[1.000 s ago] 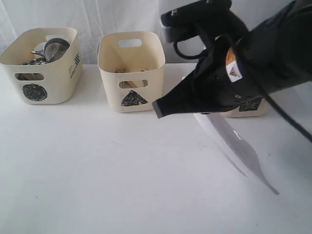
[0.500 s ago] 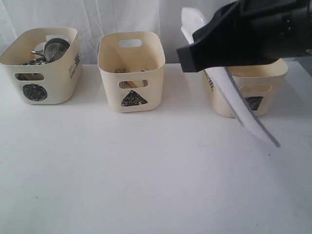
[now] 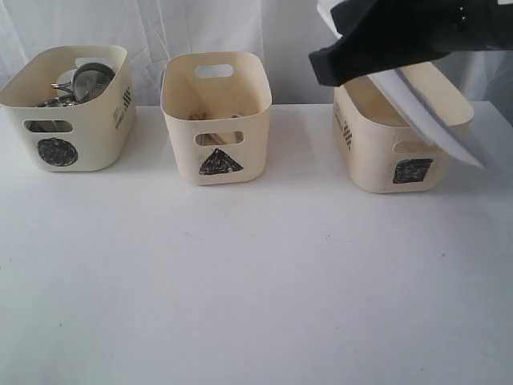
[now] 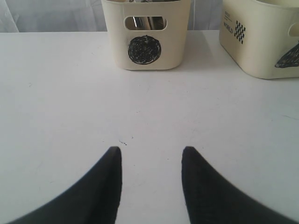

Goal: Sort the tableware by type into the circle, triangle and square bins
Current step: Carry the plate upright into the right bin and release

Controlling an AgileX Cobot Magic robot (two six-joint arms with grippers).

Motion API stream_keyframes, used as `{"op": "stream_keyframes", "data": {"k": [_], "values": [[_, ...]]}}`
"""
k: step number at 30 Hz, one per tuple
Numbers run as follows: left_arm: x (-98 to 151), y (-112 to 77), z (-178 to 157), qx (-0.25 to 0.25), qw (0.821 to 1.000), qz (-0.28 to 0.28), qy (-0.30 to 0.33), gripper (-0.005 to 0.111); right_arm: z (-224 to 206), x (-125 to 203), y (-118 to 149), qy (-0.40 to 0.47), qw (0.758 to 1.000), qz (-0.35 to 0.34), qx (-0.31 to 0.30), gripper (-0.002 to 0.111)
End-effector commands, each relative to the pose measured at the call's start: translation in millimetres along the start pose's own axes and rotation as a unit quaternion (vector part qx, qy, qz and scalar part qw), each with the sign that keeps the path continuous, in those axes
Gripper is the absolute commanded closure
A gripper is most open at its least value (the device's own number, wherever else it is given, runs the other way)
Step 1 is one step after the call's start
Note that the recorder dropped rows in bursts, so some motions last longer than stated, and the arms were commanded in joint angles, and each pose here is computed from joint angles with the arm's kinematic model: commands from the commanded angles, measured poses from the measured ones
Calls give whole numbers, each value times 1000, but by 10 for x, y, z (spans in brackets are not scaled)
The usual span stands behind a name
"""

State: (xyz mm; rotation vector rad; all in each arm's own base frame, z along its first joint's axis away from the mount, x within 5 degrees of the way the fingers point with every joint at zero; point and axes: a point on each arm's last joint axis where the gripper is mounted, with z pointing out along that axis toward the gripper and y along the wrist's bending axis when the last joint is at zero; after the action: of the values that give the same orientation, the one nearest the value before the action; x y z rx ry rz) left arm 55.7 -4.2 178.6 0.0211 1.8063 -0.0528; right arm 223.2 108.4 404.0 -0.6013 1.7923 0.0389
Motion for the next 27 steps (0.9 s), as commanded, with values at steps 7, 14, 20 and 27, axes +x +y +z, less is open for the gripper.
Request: {"op": "stream_keyframes", "data": {"k": [7,14,20,27], "values": [[7,0,1,0,1000,-7,-2,60,476,37,-376,-84,995,-17,56,108],[7,0,1,0,1000,-7,-2,60,914,167,-678,-108,990,-2,86,108],[7,0,1,0,1000,-7,-2,60,1301,275,-876,-108,989,3,99,108],[7,0,1,0,1000,-7,-2,60,1724,466,-978,-107,989,7,98,108]]}}
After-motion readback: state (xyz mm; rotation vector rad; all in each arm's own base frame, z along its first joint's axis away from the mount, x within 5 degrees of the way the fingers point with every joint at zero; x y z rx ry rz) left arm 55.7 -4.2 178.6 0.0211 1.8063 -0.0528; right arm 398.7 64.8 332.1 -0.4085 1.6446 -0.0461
